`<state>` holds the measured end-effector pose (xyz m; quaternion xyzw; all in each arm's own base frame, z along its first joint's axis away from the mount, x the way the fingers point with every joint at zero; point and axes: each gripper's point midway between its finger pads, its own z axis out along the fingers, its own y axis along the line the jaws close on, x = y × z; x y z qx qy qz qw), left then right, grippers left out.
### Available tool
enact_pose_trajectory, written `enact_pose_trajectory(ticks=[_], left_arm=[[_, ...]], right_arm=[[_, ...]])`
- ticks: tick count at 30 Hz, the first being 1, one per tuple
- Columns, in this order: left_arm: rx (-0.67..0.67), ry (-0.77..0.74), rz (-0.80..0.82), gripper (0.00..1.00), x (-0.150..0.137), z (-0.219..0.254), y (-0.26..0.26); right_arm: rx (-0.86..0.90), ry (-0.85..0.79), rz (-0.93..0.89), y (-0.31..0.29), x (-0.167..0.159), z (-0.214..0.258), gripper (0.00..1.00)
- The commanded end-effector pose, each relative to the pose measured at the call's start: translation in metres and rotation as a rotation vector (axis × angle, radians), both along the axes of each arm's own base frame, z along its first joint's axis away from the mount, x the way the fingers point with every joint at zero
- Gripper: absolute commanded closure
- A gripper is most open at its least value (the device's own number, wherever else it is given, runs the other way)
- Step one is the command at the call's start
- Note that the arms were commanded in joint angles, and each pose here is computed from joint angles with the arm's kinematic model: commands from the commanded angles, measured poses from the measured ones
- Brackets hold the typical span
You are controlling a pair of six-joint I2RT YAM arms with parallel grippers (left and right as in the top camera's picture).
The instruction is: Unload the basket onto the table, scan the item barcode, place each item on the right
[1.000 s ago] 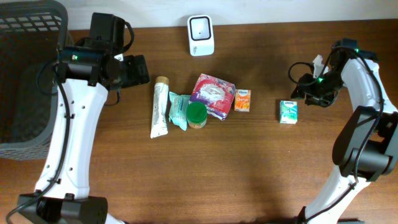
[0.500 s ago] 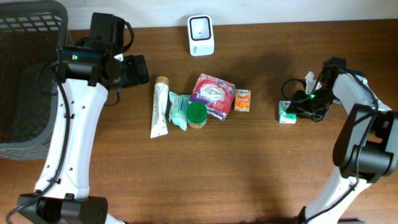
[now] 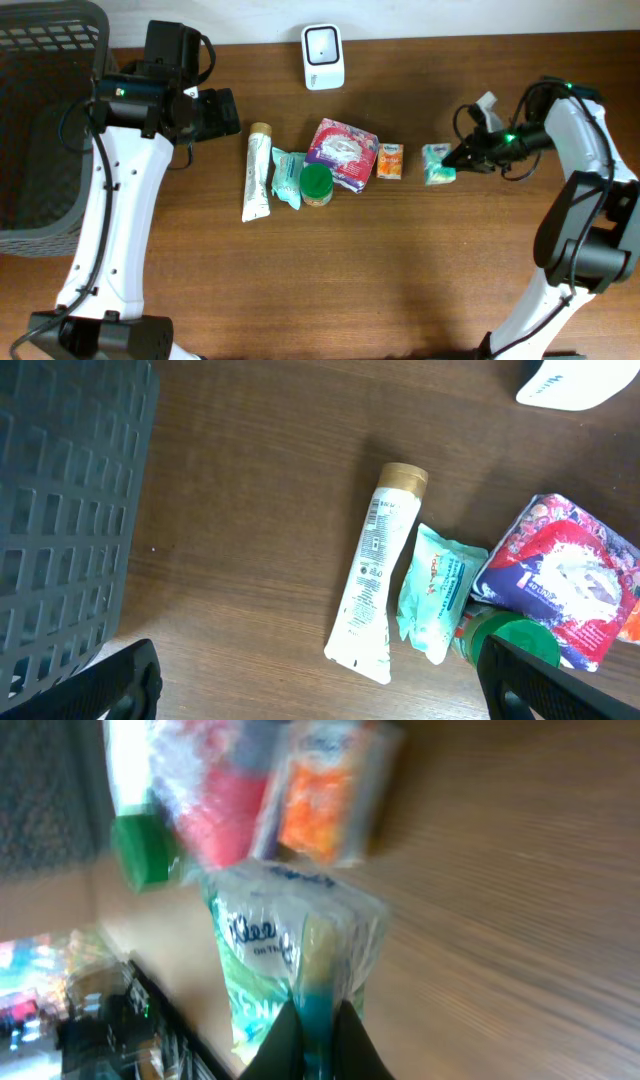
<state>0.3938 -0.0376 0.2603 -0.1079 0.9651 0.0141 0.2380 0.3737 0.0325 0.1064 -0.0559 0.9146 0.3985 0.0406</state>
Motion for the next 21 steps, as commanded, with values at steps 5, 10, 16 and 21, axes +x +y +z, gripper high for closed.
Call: enact_pose_trajectory(ticks=[5, 10, 16, 21], left_arm=[[0.011, -0.002, -0.001, 0.01, 0.0, 0.0, 0.001], [0.012, -0.001, -0.001, 0.01, 0.0, 0.0, 0.001], [0.011, -0.001, -0.001, 0.01, 0.0, 0.0, 0.001], [0.012, -0.001, -0.001, 0.01, 0.0, 0.0, 0.001]], right_arm=[[0.188, -0.268, 0.39, 0.083, -0.02, 0.027, 0.96], [0.028, -0.19, 0.269, 0.095, 0.012, 0.01, 0.96], [-0.775, -0.37, 0.059, 0.036, 0.101, 0.045, 0.96], [-1.016, -0.848, 0.153, 0.085, 0.172, 0.094, 0.96]])
